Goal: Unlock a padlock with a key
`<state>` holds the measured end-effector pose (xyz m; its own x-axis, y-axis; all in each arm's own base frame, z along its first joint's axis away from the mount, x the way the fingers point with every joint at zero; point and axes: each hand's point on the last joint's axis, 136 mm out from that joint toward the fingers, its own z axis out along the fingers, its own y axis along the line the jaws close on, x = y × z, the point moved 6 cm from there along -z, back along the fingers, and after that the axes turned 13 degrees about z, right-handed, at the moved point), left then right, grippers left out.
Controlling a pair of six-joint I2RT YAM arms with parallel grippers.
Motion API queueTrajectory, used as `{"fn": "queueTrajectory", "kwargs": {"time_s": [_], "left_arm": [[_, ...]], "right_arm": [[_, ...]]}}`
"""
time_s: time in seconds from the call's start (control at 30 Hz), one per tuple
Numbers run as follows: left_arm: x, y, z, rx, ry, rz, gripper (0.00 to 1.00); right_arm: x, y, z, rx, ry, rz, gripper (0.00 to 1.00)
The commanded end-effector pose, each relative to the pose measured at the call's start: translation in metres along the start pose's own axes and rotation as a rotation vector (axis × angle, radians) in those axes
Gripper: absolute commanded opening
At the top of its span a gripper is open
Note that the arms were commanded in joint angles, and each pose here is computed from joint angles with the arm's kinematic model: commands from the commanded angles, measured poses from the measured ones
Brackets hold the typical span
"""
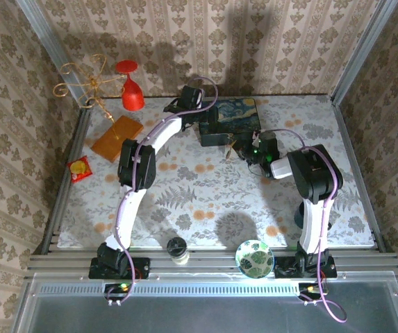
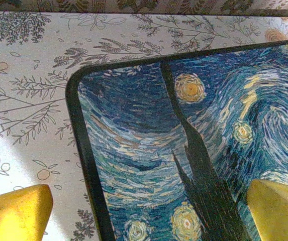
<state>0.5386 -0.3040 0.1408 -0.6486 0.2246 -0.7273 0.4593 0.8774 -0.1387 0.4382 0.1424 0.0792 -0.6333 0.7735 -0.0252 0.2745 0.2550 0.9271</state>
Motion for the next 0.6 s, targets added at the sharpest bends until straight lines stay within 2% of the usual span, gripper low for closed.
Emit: {"fn": "queueTrajectory", "kwargs": {"time_s": [0.0,0.27,0.57], "left_arm": [[0.038,-0.004,0.005,-0.031,0.144,-0.007,1.00],[0.050,-0.005,0.004,-0.043,0.151,-0.065,1.00],[0.053,-0.009,-0.006,-0.069,0.143,-0.097,1.00]], "right_arm": [[-0.010,-0.004,-0.003,-0.007,-0.148,0.112,0.00],[-0.014,0.014,-0.015,-0.108,-0.276,0.144,0.00],[-0.022,0.006,-0.030,-0.149,-0.445,0.269,0.00]]}}
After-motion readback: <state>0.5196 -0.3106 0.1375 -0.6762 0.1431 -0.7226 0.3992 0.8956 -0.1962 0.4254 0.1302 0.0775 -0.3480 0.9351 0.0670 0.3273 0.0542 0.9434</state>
